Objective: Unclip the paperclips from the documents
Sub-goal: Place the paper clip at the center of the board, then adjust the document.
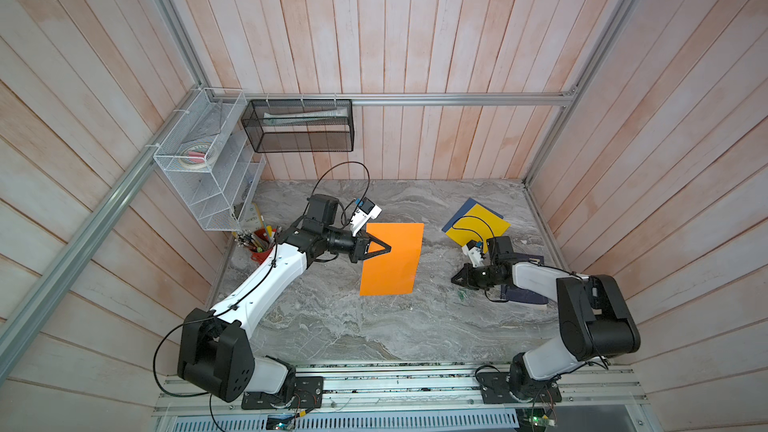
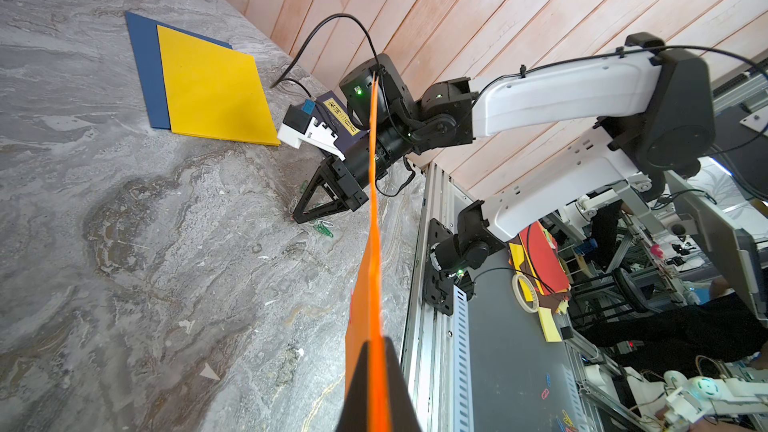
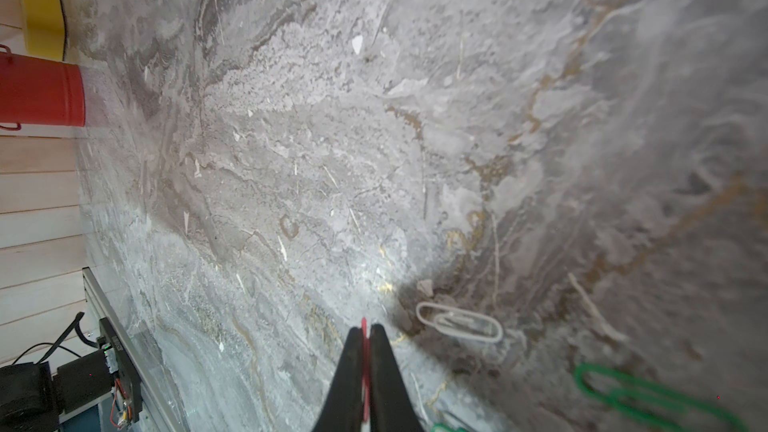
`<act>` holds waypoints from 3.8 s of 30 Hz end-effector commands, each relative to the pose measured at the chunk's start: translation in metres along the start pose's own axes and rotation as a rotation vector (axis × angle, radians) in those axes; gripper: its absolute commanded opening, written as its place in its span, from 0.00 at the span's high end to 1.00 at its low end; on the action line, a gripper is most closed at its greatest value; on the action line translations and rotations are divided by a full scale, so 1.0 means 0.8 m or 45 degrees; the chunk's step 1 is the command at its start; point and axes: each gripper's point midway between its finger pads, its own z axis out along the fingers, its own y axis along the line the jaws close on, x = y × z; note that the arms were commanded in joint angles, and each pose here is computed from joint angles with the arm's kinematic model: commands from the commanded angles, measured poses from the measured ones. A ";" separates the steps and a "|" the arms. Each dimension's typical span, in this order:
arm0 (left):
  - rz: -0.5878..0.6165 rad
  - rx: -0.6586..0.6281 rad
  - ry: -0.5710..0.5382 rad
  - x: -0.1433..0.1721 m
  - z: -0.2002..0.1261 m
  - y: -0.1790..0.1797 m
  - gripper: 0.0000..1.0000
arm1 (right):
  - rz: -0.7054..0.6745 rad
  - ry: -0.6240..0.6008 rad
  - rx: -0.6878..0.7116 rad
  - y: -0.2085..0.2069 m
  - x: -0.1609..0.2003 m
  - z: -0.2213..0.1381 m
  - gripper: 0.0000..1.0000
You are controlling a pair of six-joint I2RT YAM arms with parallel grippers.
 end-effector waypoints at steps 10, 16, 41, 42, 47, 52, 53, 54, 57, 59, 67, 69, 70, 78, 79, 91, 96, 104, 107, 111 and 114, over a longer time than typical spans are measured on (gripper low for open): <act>0.024 -0.012 -0.004 0.000 -0.005 -0.002 1.00 | 0.001 0.066 0.111 -0.014 0.007 0.004 0.80; 0.022 -0.013 -0.004 0.001 -0.005 -0.002 1.00 | -0.004 0.063 0.140 -0.016 0.009 -0.002 0.77; 0.015 0.034 -0.020 -0.005 -0.004 -0.008 1.00 | -0.607 -0.278 -0.459 0.182 -0.024 -0.094 0.50; 0.014 0.038 -0.020 -0.005 -0.004 -0.008 1.00 | -0.629 -0.299 -0.498 0.191 -0.023 -0.099 0.49; 0.015 0.063 -0.021 -0.008 -0.003 -0.011 1.00 | -0.775 -0.387 -0.701 0.235 -0.010 -0.130 0.47; 0.023 0.099 -0.024 -0.012 0.001 -0.016 1.00 | -0.882 -0.432 -0.852 0.266 0.001 -0.147 0.43; 0.028 0.107 -0.025 -0.013 0.003 -0.018 1.00 | -0.897 -0.430 -0.877 0.270 0.002 -0.148 0.42; 0.028 0.110 -0.024 -0.014 0.004 -0.018 1.00 | -0.905 -0.427 -0.891 0.273 0.003 -0.148 0.42; 0.039 0.135 -0.017 -0.018 0.009 -0.023 1.00 | -0.944 -0.413 -0.937 0.285 0.005 -0.146 0.41; 0.048 0.150 -0.014 -0.021 0.012 -0.026 1.00 | -0.964 -0.404 -0.962 0.291 0.006 -0.145 0.41; 0.081 0.200 -0.015 -0.033 0.021 -0.035 1.00 | -0.980 -0.388 -1.006 0.298 0.002 -0.136 0.41; 0.079 0.206 -0.011 -0.033 0.024 -0.033 1.00 | -0.987 -0.389 -1.036 0.302 0.002 -0.137 0.42; 0.082 0.209 -0.009 -0.034 0.025 -0.034 1.00 | -0.987 -0.391 -1.052 0.304 0.001 -0.139 0.43; 0.097 0.205 -0.023 -0.040 0.029 -0.029 1.00 | -0.968 -0.346 -1.147 0.310 0.006 -0.140 0.62; 0.097 0.206 -0.023 -0.040 0.030 -0.028 1.00 | -0.964 -0.341 -1.148 0.310 0.006 -0.138 0.65; 0.101 0.199 -0.022 -0.042 0.032 -0.024 1.00 | -0.913 -0.322 -1.135 0.307 0.001 -0.130 0.99; 0.100 0.177 -0.025 -0.044 0.032 -0.021 1.00 | -0.891 -0.315 -1.130 0.305 -0.003 -0.128 1.00; 0.052 0.168 -0.036 -0.043 0.029 -0.012 0.68 | -0.862 -0.362 -1.122 0.295 -0.016 -0.141 1.00; 0.036 0.177 -0.030 -0.037 0.030 -0.012 0.68 | -0.857 -0.387 -1.118 0.291 -0.021 -0.149 1.00; -0.019 0.203 -0.025 -0.026 0.031 -0.012 0.68 | -0.856 -0.406 -1.111 0.287 -0.025 -0.156 1.00; -0.050 0.222 -0.022 -0.016 0.033 -0.012 0.68 | -0.857 -0.416 -1.109 0.285 -0.027 -0.160 1.00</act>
